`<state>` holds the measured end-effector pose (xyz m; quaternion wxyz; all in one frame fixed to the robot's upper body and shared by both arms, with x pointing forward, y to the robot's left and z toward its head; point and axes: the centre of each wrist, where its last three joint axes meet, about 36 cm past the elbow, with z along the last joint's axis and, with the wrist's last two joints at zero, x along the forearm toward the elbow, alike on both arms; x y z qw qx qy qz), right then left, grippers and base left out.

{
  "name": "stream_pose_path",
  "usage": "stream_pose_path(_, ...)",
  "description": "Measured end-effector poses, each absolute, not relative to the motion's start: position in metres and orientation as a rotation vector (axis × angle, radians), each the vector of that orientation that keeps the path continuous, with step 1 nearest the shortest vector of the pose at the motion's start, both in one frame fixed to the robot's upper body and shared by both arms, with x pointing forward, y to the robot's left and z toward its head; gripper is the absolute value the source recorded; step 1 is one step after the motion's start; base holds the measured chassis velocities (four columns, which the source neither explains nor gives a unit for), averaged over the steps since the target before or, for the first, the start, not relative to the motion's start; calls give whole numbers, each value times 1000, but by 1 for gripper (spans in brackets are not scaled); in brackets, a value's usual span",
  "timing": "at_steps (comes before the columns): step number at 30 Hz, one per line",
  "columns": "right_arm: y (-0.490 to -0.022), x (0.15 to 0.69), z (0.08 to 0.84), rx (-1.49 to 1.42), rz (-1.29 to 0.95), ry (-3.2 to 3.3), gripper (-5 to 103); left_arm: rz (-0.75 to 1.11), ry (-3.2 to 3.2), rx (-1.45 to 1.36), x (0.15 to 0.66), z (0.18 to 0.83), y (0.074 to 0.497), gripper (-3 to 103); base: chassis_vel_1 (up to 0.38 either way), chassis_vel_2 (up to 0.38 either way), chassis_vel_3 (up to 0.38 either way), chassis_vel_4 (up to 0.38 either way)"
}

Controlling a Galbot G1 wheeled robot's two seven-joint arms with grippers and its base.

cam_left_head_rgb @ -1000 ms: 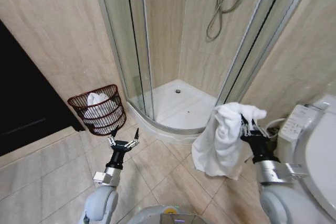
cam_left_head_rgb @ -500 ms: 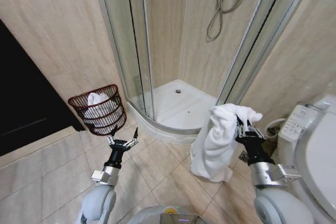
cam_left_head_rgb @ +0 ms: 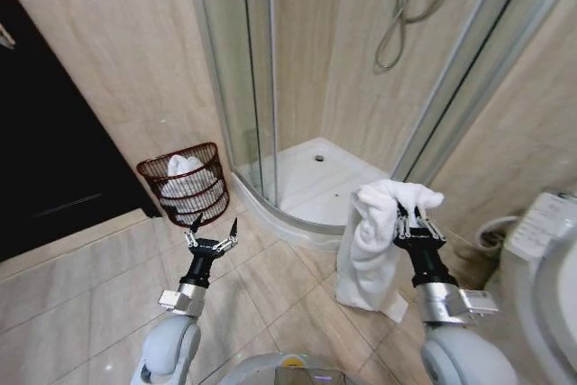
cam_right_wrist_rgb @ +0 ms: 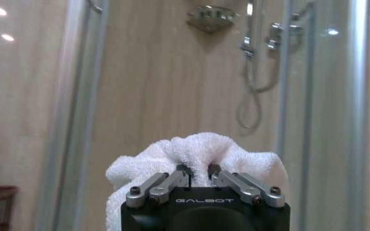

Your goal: Discard the used towel into the hamper.

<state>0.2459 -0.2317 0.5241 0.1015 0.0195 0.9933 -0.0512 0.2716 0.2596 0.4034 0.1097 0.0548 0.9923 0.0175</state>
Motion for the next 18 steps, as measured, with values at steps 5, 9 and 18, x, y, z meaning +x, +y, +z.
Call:
stream_pose_path(5, -231, 248, 526, 55, -156, 2926, 13, 52, 2908, 158, 274, 400, 260, 100, 103, 116, 109, 103)
stream_pose_path(9, -230, 249, 526, 43, -147, 2926, 13, 34, 2892, 156, 275, 395, 256, 100, 81, 92, 111, 89)
stream_pose_path(18, -224, 249, 525, 34, -154, 2922, 13, 38, 2882, 159, 274, 395, 257, 100, 5, 3, 6, 4)
